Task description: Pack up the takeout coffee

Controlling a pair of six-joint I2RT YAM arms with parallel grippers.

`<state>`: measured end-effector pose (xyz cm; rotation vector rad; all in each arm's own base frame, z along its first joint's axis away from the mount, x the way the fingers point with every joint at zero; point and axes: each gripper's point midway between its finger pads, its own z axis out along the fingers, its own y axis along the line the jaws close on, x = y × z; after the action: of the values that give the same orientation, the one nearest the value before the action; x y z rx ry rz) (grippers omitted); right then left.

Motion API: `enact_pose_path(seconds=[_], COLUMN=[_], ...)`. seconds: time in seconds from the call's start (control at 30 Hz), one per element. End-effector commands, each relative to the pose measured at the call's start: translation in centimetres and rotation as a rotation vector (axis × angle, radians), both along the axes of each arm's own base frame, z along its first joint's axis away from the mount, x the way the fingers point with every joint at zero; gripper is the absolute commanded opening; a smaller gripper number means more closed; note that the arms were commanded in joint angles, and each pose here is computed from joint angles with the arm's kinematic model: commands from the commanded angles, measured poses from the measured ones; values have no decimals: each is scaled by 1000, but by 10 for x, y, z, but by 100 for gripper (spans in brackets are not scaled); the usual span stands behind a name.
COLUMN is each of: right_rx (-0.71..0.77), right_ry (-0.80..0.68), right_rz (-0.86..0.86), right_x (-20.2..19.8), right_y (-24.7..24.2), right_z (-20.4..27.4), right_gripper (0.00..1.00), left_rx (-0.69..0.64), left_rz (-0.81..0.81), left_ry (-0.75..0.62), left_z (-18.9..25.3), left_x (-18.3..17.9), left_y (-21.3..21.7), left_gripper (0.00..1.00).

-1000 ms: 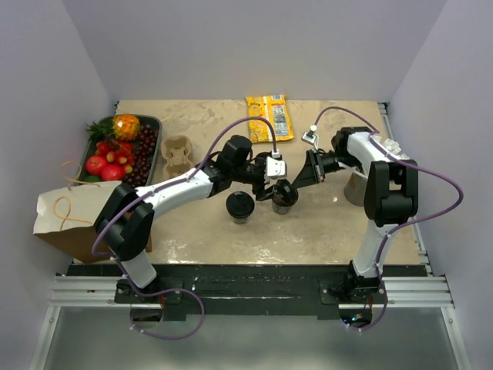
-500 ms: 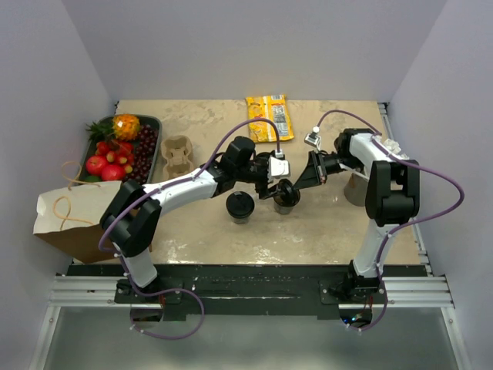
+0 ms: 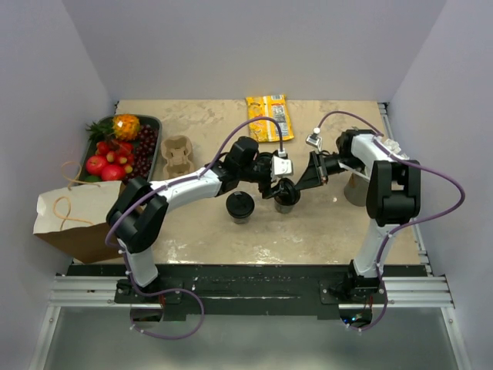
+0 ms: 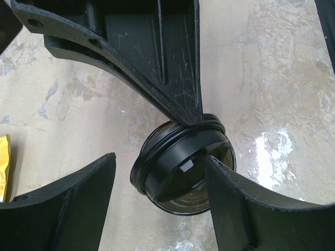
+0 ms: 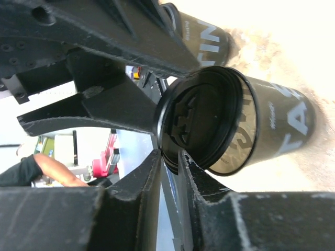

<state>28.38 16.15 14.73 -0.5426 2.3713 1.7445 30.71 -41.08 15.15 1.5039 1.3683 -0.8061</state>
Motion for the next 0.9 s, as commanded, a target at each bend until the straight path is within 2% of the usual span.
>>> enact_pose_path(seconds=[0.0, 0.37, 0.87], right_rx=[-35, -117, -148], right_ry=[-57, -127, -81], right_rz=[-22, -68, -92], right_x=[4, 16, 18], right_y=[-4, -9, -12], right_z=[5, 2, -18], right_gripper=[25, 31, 34], left_rx=[-89, -78, -59], left_rz=[-30, -34, -35], left_ry=[-55, -16, 37], left_z=[33, 28, 18], left_x=[4, 3, 1], left_y=[-18, -20, -21], left_gripper=[73, 72, 72])
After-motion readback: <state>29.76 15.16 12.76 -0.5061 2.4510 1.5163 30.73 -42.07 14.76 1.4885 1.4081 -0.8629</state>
